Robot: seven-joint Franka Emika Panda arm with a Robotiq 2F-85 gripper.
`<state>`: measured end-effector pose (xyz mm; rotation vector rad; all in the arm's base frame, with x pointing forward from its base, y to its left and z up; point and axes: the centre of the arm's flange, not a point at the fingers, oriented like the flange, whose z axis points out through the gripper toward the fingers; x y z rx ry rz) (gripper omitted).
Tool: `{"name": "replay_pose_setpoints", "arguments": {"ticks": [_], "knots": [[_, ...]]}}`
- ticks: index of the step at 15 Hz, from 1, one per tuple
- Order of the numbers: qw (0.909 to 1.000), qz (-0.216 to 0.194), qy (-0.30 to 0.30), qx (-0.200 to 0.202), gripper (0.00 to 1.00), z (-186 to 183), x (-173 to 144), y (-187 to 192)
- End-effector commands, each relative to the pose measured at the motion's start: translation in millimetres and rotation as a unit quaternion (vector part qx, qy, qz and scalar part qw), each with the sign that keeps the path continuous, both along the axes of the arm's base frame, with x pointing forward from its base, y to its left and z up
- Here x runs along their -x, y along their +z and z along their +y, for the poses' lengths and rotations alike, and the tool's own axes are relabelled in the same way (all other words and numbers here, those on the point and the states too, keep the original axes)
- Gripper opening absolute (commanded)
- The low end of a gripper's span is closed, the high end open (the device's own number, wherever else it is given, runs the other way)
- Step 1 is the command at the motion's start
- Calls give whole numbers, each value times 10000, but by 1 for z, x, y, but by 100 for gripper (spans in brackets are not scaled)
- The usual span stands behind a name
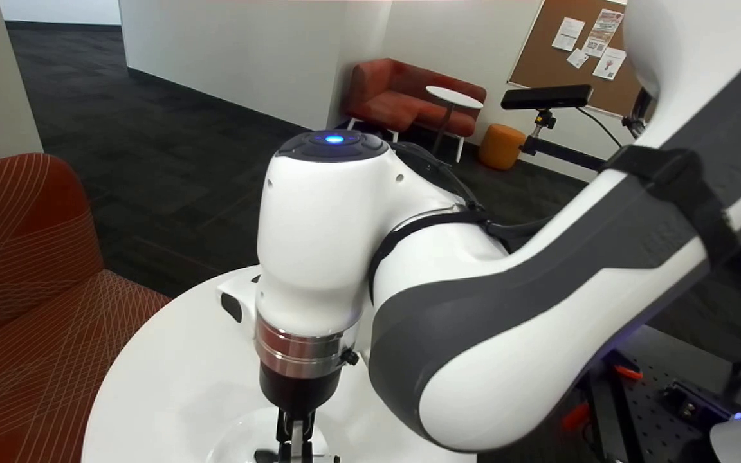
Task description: Put the marker in the bowl
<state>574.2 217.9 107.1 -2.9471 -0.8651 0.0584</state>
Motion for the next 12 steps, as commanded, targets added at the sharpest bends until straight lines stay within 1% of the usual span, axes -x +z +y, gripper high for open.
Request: {"name": "replay_pose_setpoints", "arguments": {"ticks": [1,4,5,9,10,12], "knots": [[9999,21,87,-68,75,-2,-2,8],[10000,-14,62,-55,98,-4,-2,10],[10000,-21,57,-58,100,-4,-2,10],[10000,-5,60,-62,100,-4,-2,11],[10000,-14,-24,-12,100,-2,-2,1],[10000,-14,-22,-13,100,-2,-2,1]]}}
